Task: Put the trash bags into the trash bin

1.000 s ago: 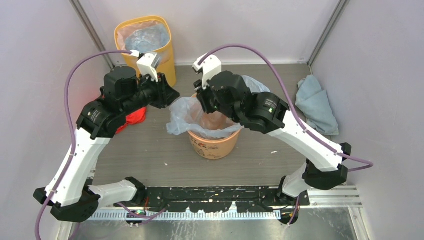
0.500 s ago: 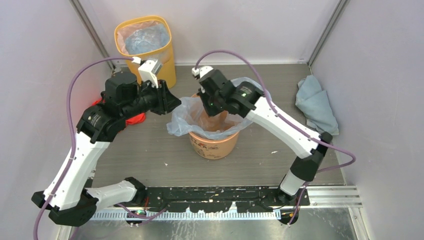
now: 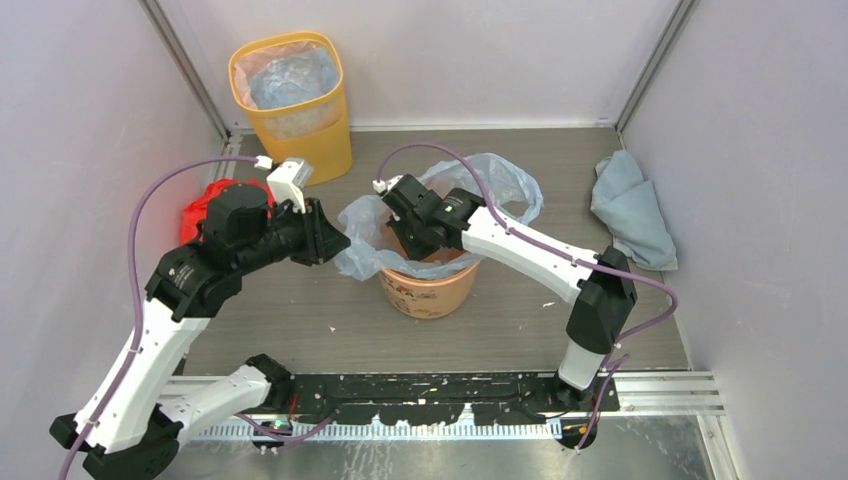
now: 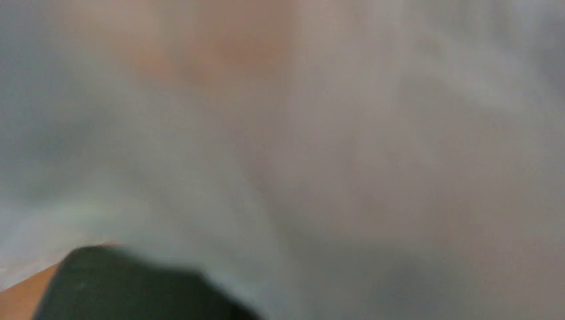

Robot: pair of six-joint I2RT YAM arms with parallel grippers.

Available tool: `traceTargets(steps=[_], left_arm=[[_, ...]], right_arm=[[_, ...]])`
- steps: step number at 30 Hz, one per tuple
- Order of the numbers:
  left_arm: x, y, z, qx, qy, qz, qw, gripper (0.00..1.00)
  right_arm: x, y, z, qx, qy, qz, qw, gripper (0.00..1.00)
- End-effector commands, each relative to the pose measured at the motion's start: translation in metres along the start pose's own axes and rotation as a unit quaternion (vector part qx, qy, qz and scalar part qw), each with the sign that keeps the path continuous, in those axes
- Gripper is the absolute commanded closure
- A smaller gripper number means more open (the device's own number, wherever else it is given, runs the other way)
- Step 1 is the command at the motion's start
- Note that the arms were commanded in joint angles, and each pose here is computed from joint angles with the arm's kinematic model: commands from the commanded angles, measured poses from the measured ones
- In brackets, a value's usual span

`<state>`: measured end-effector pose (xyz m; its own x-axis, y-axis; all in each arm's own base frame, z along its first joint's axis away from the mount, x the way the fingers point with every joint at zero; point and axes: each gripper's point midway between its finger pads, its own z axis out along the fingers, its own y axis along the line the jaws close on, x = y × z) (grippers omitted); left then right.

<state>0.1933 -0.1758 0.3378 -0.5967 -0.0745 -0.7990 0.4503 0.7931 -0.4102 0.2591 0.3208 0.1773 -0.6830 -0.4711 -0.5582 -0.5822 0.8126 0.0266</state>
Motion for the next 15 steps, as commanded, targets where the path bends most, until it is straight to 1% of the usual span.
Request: traceTargets(steps=[1, 6, 11, 12, 14, 15], left_arm=[[0.002, 0.001, -0.003, 0.001, -0.008, -0.012, 1.000, 0.75], [0.020, 0.007, 0.005, -0.002, 0.011, -0.026, 1.000, 0.76], [0.026, 0.018, -0.001, -0.023, -0.008, -0.037, 0.999, 0.75], [0.025, 0.020, -0.004, -0.029, -0.015, -0.038, 0.999, 0.73], [0.024, 0.023, -0.012, -0.039, -0.027, -0.040, 0.998, 0.64], [0.024, 0.024, -0.016, -0.040, -0.033, -0.041, 0.998, 0.62]], right_arm=[[-0.007, -0.003, 0.006, 0.008, -0.020, 0.004, 1.000, 0.99], [0.002, -0.005, 0.013, 0.015, -0.007, 0.006, 1.000, 0.99], [0.005, -0.007, 0.019, 0.020, -0.003, 0.007, 1.000, 0.99], [0.004, -0.008, 0.019, 0.020, -0.003, 0.007, 1.000, 0.99], [0.004, -0.010, 0.021, 0.023, -0.002, 0.008, 1.000, 0.99], [0.005, -0.011, 0.022, 0.022, -0.002, 0.009, 1.000, 0.99]])
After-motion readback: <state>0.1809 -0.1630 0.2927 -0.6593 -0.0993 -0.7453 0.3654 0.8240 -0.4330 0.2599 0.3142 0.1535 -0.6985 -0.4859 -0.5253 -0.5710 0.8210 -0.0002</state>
